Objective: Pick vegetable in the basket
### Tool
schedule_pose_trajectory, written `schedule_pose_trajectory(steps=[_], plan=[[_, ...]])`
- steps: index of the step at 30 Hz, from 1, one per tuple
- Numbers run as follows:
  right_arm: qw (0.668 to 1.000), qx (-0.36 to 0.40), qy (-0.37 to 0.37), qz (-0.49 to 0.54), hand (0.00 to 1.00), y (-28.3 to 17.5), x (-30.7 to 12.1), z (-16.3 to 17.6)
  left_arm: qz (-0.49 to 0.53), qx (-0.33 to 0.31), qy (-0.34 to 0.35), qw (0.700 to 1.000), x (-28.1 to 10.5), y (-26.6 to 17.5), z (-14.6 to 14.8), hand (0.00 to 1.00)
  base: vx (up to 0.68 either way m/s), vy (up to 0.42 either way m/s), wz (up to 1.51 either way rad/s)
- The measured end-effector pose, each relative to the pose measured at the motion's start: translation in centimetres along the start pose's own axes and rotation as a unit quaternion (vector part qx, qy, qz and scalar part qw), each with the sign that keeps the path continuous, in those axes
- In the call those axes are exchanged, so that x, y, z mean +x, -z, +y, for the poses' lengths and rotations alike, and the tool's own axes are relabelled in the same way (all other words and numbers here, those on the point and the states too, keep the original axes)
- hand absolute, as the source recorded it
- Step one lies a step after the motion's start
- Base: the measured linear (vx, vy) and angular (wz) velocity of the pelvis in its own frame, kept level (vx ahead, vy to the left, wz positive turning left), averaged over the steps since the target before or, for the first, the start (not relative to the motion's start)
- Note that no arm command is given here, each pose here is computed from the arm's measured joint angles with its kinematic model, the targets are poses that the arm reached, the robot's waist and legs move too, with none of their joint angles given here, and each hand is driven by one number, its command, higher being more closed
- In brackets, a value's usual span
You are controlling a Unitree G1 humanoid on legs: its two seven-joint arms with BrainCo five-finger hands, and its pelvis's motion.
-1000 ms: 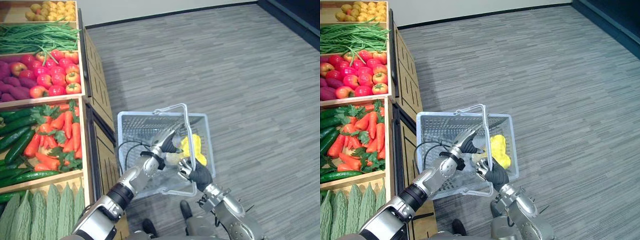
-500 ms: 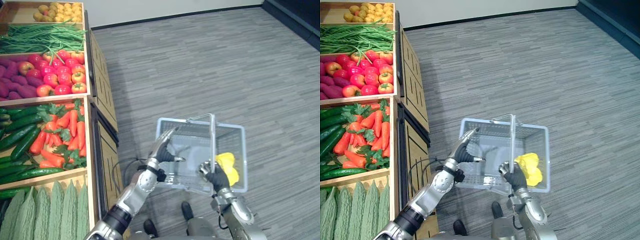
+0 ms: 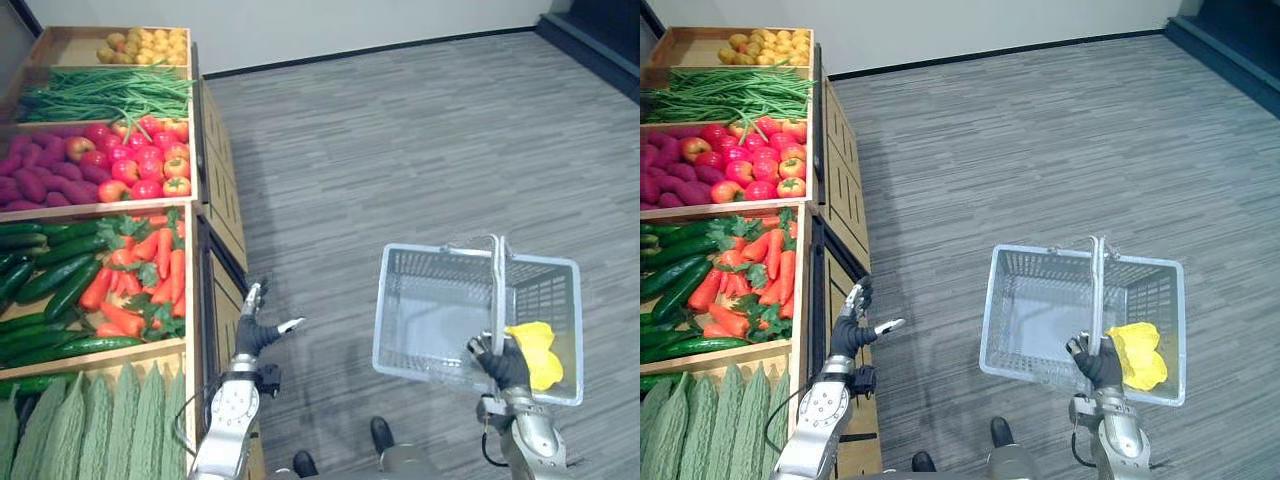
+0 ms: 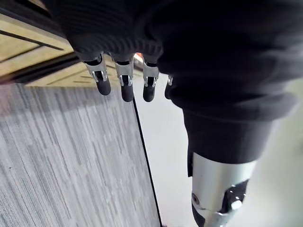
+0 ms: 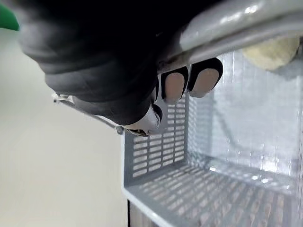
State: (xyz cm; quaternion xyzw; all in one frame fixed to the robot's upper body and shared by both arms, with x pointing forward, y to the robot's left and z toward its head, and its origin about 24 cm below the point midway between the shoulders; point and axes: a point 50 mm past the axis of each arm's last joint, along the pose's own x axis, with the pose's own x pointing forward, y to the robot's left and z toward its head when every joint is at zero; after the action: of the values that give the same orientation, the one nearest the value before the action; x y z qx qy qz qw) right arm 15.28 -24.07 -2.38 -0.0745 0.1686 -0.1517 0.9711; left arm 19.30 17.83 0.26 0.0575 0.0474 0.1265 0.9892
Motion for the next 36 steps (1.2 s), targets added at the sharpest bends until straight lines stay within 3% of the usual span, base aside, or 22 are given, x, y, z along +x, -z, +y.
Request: schedule_pose_trajectory(steps=[6,14,21,26,31,36], plan=[[0.999,-0.028,0.009,0.037,1.0,1.7,0.4,-0.1,-0.019,0.043,-0.062,0.997,0.0,-0.6,1.6,0.0,0.13,0.006,0.02],[0.999,-0.048,0.018,0.015,1.0,0.5,1.7,-0.6,-0.021,0.036,-0.088,0.995,0.8,-0.7,1.1,0.0,0.42,-0.193,0.32],[0.999,-0.044,-0.002,-0.024,1.0,-1.2,1.2,0.7,-0.022,0.012,-0.069,0.997,0.5,-0.9,-0.8,0.0,0.39,-0.294,0.36],[0.998,-0.04,0.026,-0.027,1.0,-1.2,0.9,-0.4,-0.021,0.01,-0.069,0.997,0.0,-0.9,-1.1,0.0,0.25,-0.083,0.75],[0.996,-0.046,0.075,0.027,1.0,1.1,1.2,-2.7,-0.03,0.012,-0.066,0.997,0.4,-1.3,-1.3,0.0,0.3,0.052,1.34],[0.994,-0.031,0.075,0.07,1.0,3.0,0.9,-2.1,-0.023,0.035,-0.06,0.997,0.0,-0.8,-0.8,0.0,0.27,0.145,0.99]])
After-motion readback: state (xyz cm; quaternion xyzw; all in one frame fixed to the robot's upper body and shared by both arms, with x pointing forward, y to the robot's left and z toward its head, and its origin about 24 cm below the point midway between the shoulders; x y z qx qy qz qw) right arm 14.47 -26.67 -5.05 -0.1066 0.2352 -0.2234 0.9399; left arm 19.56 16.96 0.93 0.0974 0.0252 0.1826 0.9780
